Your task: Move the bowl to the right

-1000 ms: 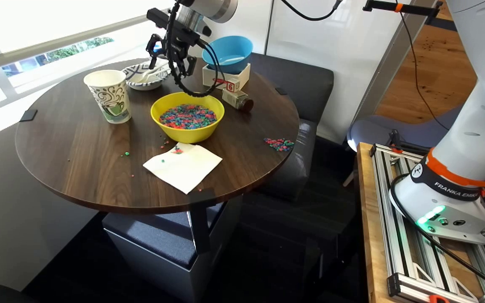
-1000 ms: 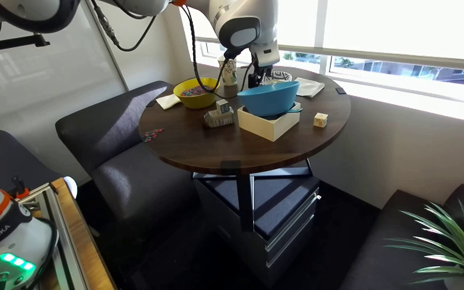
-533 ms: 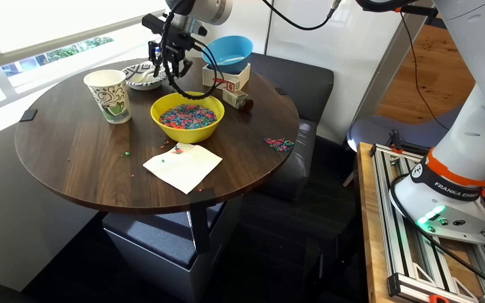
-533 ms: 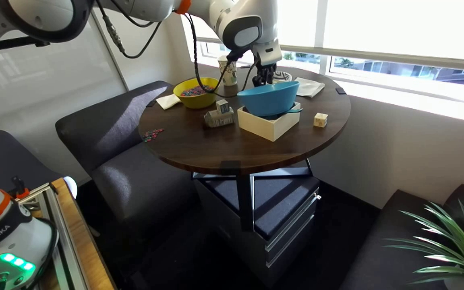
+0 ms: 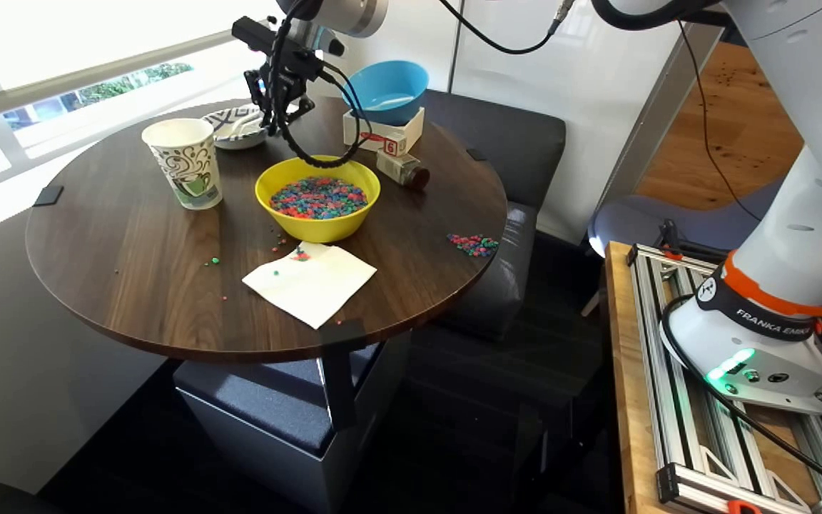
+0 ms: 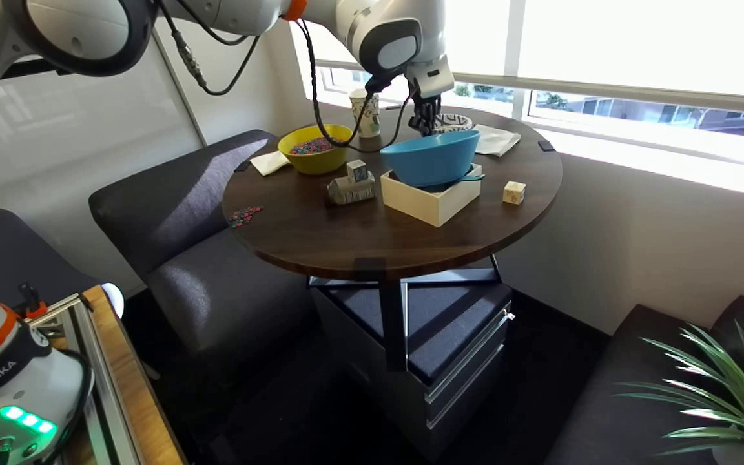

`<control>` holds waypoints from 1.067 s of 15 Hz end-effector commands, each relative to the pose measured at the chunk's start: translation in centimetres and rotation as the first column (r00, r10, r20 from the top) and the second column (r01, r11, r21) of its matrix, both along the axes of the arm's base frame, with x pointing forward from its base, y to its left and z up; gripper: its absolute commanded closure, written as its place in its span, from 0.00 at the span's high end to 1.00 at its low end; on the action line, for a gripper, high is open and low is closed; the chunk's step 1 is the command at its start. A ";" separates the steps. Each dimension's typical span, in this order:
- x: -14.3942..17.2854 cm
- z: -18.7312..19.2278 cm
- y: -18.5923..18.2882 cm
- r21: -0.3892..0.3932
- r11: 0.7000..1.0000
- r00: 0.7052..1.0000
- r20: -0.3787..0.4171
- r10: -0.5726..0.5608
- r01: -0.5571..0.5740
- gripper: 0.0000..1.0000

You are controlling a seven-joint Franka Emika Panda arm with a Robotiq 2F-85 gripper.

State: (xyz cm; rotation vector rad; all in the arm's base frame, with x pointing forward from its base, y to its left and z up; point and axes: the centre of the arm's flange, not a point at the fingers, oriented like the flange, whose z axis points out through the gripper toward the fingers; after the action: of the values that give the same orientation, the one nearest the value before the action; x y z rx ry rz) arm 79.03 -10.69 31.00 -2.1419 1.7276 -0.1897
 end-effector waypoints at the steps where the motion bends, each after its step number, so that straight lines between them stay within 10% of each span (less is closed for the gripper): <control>1: 0.7 2.2 0.7 0.023 0.999 0.998 0.043 0.042 -0.043 0.00; 9: -6.6 14.4 3.2 -0.011 0.970 0.941 0.239 0.238 -0.243 0.02; 16: -13.1 18.7 4.3 0.056 0.987 0.922 0.368 0.121 -0.152 0.02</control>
State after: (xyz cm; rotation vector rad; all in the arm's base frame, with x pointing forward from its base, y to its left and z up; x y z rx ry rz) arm 73.29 -7.28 50.44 -2.0807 1.3211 -0.4011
